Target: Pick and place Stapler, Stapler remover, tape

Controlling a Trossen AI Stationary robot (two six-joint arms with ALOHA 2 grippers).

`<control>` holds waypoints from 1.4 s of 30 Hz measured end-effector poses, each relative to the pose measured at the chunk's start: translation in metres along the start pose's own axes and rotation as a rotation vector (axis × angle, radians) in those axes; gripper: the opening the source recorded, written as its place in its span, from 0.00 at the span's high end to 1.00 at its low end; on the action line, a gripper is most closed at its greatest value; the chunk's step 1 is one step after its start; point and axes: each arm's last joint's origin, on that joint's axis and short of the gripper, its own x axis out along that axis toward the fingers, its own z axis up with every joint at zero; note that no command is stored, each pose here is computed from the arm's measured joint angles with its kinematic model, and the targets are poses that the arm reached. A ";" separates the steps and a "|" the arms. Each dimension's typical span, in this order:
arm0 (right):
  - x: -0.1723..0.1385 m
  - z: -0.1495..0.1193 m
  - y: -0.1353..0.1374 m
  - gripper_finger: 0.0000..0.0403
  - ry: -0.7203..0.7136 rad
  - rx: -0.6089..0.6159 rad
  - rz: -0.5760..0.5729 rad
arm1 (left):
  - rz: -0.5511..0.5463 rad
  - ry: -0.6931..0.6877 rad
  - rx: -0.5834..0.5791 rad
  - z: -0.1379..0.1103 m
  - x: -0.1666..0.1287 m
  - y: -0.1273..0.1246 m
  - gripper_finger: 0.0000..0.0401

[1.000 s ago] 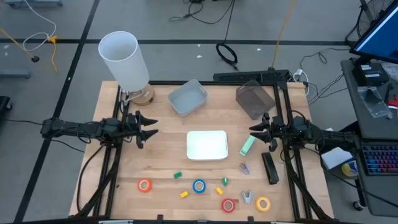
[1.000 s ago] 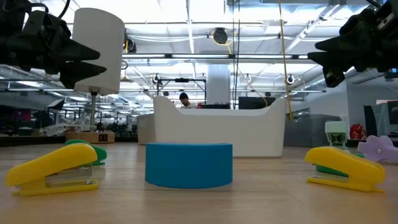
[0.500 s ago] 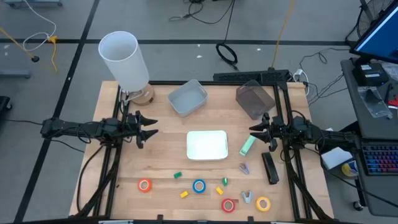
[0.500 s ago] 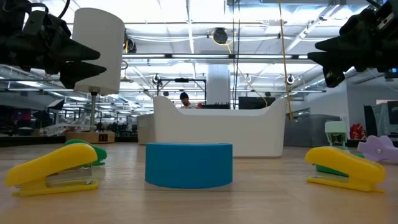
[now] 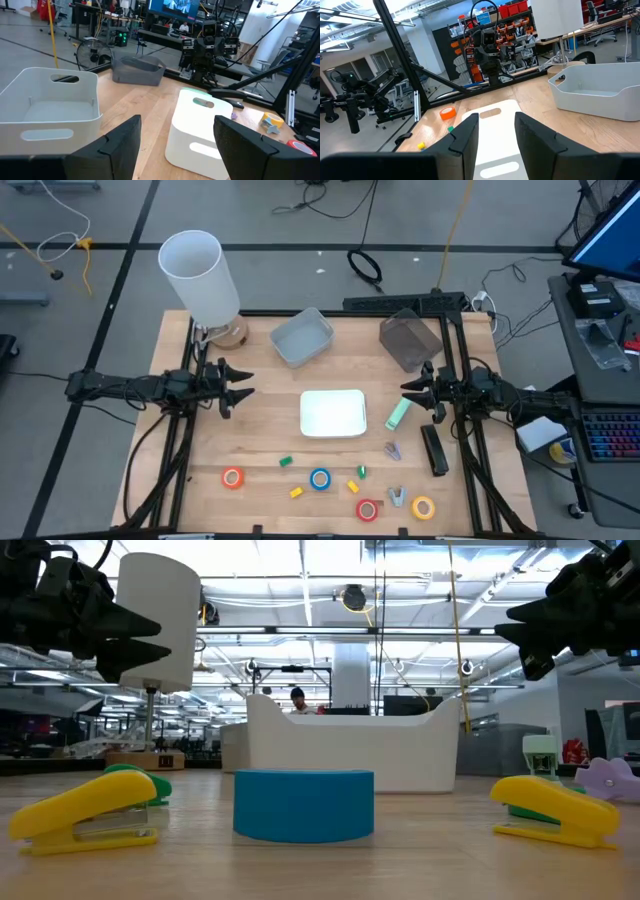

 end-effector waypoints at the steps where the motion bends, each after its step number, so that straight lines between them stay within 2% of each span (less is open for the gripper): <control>1: 0.000 0.000 0.000 0.69 0.000 0.000 0.000 | 0.000 0.000 0.000 0.000 0.000 0.000 0.38; 34: 0.000 0.002 0.001 0.69 -0.022 -0.003 0.008 | 0.000 0.001 0.000 0.000 0.000 0.000 0.38; 42: -0.001 0.009 0.003 0.69 -0.097 -0.013 0.033 | 0.006 -0.042 -0.018 0.004 0.000 0.000 0.38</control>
